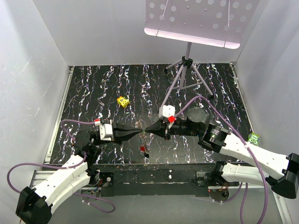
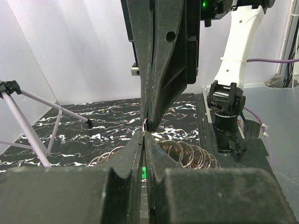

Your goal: Put the keys on the keyring

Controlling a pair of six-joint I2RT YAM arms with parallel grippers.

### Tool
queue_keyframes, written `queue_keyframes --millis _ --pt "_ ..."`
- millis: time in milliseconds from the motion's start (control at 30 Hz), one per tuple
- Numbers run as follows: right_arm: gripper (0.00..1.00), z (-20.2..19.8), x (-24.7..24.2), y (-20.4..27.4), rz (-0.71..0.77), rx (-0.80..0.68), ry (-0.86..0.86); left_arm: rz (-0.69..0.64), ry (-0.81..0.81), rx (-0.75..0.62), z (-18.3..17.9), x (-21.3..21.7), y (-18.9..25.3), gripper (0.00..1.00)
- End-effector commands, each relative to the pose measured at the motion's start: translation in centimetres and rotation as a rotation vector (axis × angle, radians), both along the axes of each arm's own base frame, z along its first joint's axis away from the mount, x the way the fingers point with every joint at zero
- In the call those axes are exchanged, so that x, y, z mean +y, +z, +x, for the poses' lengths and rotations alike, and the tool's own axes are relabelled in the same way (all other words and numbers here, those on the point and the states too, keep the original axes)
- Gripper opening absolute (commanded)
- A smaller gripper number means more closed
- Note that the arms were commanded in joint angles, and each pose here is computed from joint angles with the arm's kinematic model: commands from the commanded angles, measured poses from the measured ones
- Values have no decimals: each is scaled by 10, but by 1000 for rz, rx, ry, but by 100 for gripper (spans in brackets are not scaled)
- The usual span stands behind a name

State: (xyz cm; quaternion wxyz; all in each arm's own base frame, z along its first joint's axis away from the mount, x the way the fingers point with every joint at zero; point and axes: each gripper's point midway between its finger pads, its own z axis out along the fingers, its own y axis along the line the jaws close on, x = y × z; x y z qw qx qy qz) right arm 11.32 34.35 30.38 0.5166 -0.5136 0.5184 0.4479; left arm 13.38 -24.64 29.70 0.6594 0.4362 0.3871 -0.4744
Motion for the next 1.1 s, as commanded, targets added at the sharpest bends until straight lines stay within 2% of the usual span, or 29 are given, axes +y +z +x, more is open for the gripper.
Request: queue_keyframes --millis 0,233,633,1067 --pt "1 -9 0 68 171 -115 51 21 -5 -3 1 -1 2 0" --pt "1 -9 0 69 170 -127 49 29 -9 -1 1 -2 2 0" --pt "1 -11 2 73 186 -58 51 39 -14 -12 -1 -2 1 0" --pt "1 -9 4 55 106 -68 59 26 -11 -17 -2 -1 3 0"
